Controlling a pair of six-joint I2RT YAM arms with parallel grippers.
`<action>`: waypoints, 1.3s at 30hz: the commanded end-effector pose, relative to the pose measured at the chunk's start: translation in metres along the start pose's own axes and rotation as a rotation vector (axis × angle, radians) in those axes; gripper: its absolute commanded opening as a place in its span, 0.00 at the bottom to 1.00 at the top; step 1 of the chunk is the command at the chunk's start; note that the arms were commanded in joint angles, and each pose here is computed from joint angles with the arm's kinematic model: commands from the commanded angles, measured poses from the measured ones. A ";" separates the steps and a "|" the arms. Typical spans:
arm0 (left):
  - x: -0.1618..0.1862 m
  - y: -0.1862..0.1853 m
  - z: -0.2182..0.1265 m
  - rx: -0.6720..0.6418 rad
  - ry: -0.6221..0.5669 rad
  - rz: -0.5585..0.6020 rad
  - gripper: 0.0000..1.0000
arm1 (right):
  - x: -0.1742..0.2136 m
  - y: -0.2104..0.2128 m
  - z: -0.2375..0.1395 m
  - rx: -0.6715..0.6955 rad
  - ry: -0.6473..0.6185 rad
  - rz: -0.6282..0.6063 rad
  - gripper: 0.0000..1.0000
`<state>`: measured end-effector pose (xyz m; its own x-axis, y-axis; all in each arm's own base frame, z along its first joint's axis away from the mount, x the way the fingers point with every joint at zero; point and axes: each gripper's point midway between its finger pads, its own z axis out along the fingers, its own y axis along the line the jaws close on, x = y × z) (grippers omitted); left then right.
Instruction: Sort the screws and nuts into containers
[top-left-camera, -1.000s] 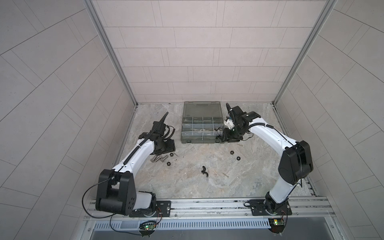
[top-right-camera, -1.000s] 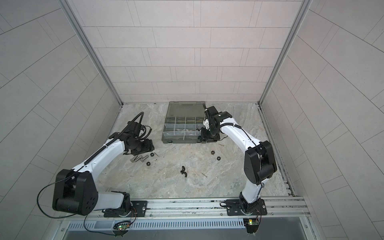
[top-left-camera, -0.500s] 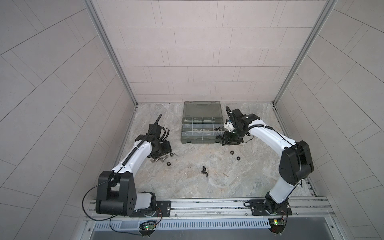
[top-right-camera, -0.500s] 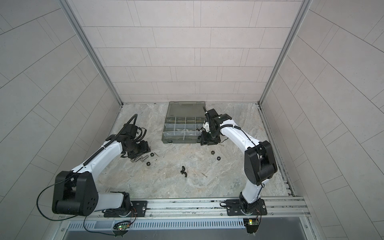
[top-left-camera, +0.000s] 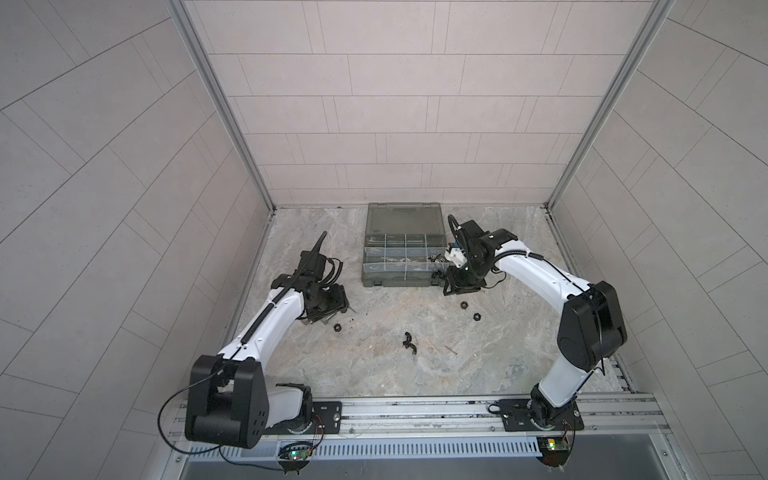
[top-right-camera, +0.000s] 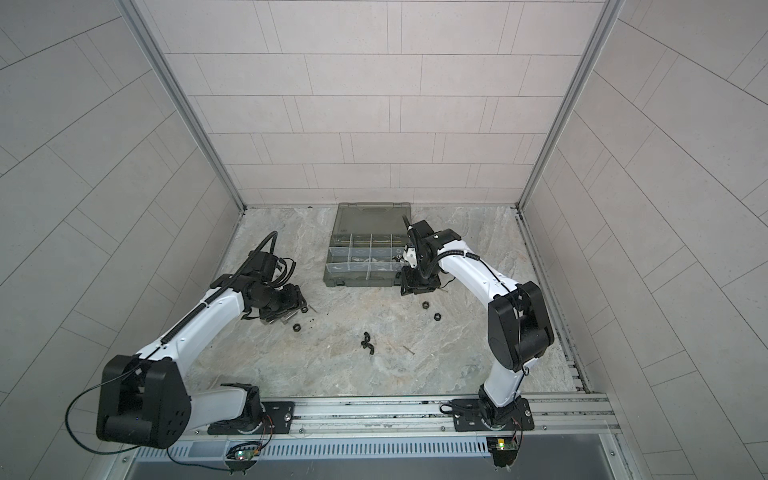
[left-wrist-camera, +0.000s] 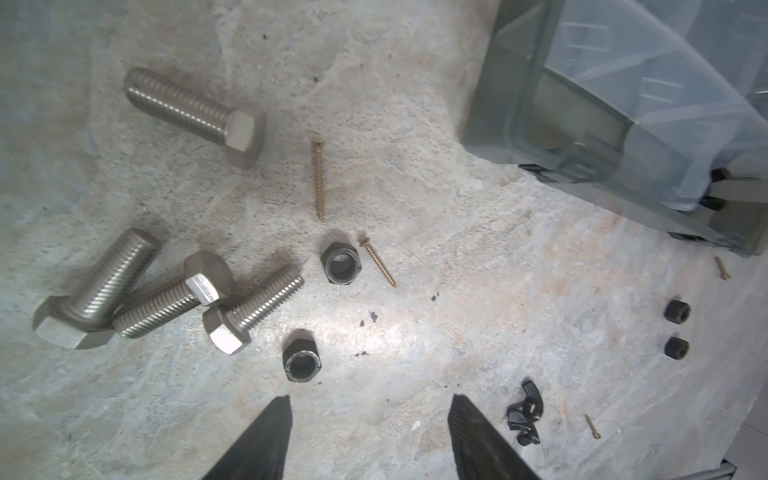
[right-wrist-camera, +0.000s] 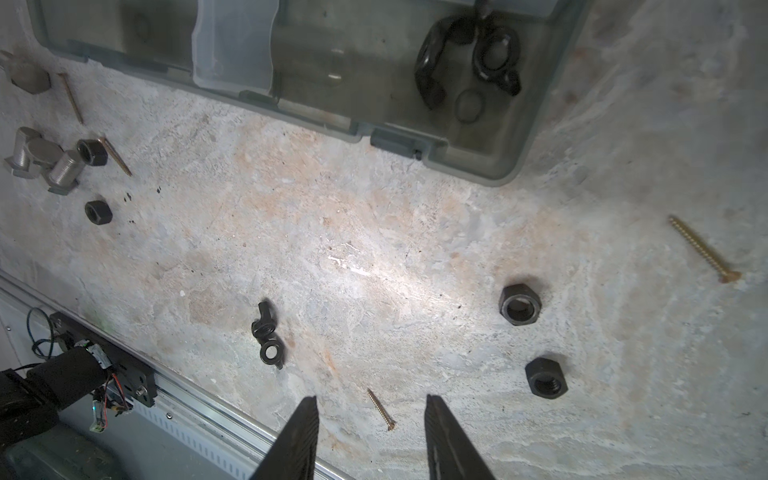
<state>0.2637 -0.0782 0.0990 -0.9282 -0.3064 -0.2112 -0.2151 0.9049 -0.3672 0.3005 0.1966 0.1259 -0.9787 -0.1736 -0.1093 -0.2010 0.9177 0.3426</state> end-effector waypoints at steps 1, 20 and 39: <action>0.011 -0.015 -0.008 0.054 0.003 0.051 0.67 | 0.017 0.002 0.008 0.036 0.051 -0.027 0.43; 0.077 -0.142 0.074 0.044 0.193 0.543 0.65 | 0.065 -0.040 -0.071 0.167 -0.104 0.104 0.76; 0.121 -0.139 0.100 0.004 0.287 0.543 0.58 | 0.094 -0.066 -0.084 0.176 -0.191 0.165 0.83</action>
<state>0.2180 -0.2751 0.0409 -0.9432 0.3003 -0.1421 0.3302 0.8944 -0.3018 0.2245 0.0934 0.1690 -0.9705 0.0324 -0.2387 -0.0167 0.9794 0.2011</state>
